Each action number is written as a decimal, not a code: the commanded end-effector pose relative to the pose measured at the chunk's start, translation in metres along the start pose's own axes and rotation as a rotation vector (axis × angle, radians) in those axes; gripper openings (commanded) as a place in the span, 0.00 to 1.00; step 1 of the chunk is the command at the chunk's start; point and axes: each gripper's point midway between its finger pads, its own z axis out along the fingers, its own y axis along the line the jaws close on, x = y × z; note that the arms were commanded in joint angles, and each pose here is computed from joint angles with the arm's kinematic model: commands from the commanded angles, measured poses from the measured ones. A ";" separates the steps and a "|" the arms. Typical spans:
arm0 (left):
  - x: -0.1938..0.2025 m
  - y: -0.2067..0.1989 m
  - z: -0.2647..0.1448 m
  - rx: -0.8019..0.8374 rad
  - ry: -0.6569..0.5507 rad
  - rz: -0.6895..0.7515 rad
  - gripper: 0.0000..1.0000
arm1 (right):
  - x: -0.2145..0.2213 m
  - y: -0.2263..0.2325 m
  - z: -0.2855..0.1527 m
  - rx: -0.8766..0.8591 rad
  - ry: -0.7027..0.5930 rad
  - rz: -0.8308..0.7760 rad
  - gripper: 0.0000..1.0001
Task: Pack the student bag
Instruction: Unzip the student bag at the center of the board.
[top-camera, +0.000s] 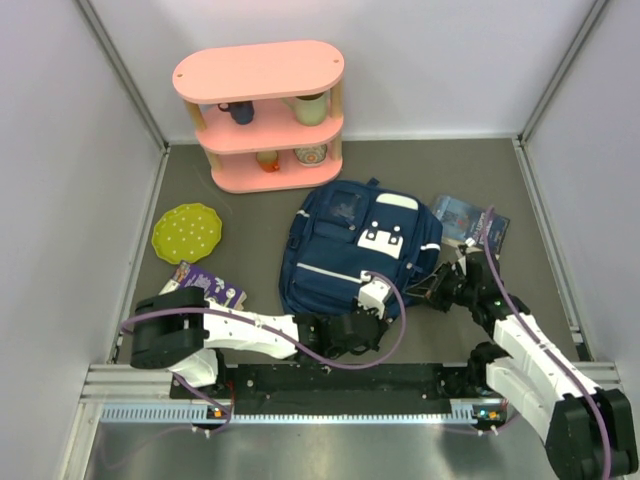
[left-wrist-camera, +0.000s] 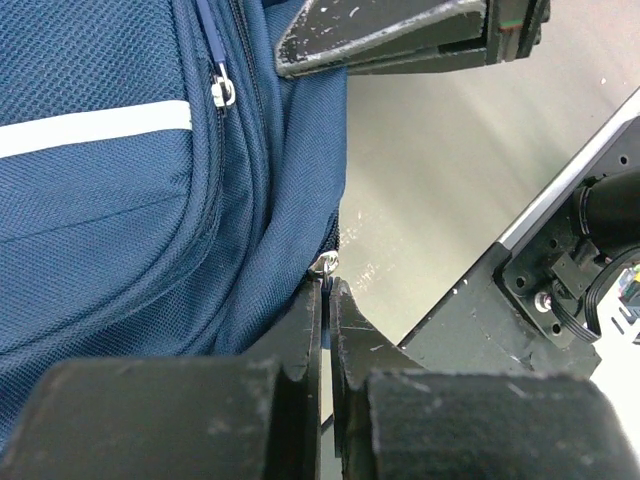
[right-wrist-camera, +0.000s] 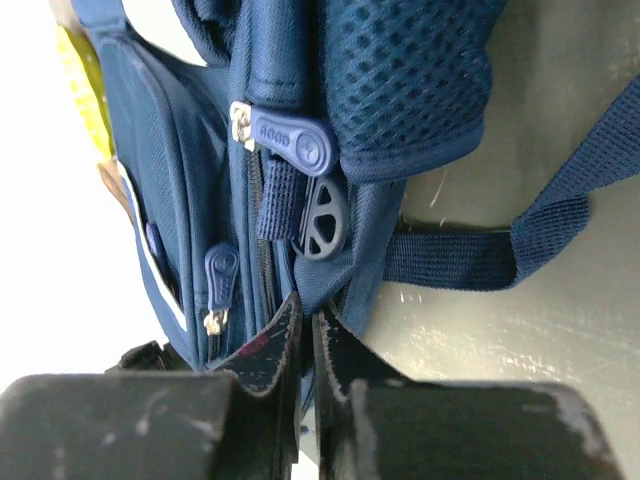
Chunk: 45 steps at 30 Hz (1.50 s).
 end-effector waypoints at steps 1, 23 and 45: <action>-0.031 -0.026 -0.006 0.099 -0.082 -0.039 0.00 | -0.031 0.025 0.002 -0.028 -0.095 -0.076 0.00; 0.025 0.099 -0.063 -0.385 0.043 -0.149 0.00 | -0.158 0.110 0.017 -0.088 -0.151 -0.330 0.23; -0.024 0.017 -0.019 -0.146 -0.032 -0.143 0.00 | -0.008 0.031 -0.045 -0.064 -0.094 -0.018 0.85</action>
